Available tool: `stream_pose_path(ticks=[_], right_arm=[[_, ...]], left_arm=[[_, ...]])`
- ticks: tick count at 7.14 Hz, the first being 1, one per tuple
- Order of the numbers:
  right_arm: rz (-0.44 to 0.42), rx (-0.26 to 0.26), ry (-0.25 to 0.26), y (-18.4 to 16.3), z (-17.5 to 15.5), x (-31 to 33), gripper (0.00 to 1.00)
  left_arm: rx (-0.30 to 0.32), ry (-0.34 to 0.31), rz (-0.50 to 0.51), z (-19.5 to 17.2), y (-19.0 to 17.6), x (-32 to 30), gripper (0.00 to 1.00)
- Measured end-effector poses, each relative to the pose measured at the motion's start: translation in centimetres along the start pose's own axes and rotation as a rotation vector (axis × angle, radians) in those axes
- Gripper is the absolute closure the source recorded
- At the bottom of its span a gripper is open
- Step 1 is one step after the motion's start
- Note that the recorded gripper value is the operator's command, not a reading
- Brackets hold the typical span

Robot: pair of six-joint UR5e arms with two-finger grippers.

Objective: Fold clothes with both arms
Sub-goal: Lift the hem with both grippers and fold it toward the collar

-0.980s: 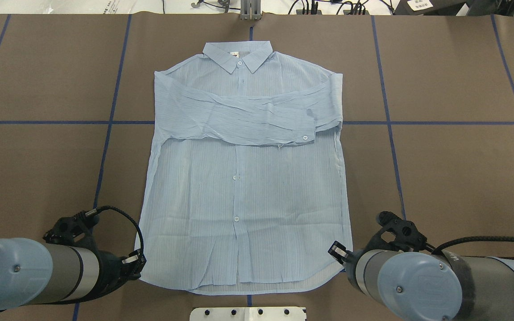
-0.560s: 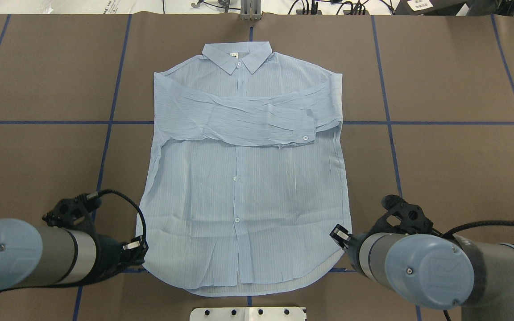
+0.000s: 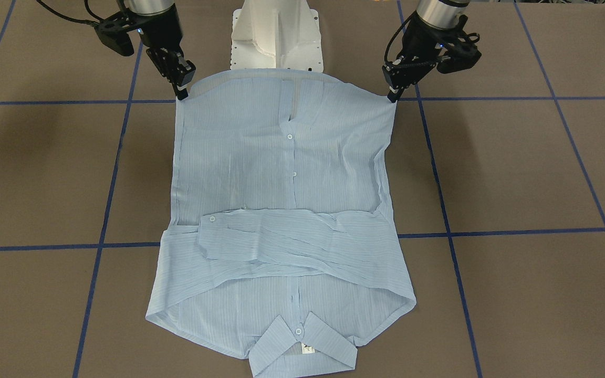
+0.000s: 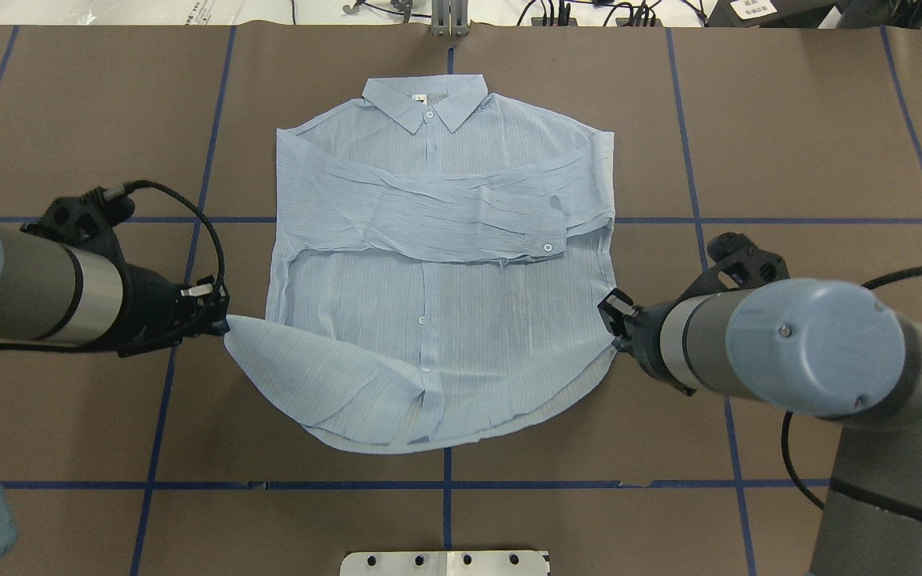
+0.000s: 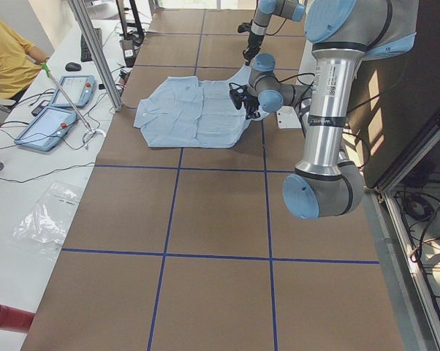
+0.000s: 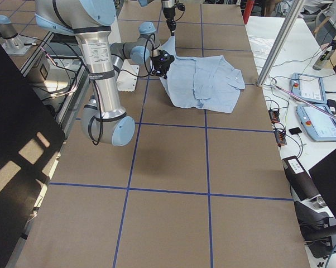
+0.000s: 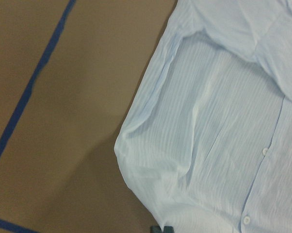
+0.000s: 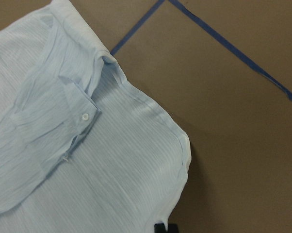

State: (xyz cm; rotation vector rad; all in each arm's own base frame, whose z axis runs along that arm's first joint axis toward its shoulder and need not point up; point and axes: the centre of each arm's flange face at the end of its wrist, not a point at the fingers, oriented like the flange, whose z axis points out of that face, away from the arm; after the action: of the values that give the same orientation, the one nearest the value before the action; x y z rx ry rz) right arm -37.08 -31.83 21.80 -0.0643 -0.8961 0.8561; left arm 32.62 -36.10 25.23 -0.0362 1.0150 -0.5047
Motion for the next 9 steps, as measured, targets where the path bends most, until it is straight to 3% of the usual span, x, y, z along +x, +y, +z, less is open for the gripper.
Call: stream_pose_path(ticks=[4, 7, 9], right_arm=[[0.014, 0.116, -0.016, -7.8, 1.7, -6.4, 1.00], [-0.009, 0.192, 0.035, -12.8, 7.0, -12.1, 1.00], [-0.030, 0.188, 0.035, -17.7, 12.2, -14.3, 1.00]], left_arm=[[0.095, 0.000, -0.036, 0.3, -10.7, 4.4, 1.00], [0.157, -0.025, -0.021, 4.1, -18.8, 7.2, 1.00], [0.168, -0.006, -0.030, 7.9, -22.1, 8.6, 1.00]])
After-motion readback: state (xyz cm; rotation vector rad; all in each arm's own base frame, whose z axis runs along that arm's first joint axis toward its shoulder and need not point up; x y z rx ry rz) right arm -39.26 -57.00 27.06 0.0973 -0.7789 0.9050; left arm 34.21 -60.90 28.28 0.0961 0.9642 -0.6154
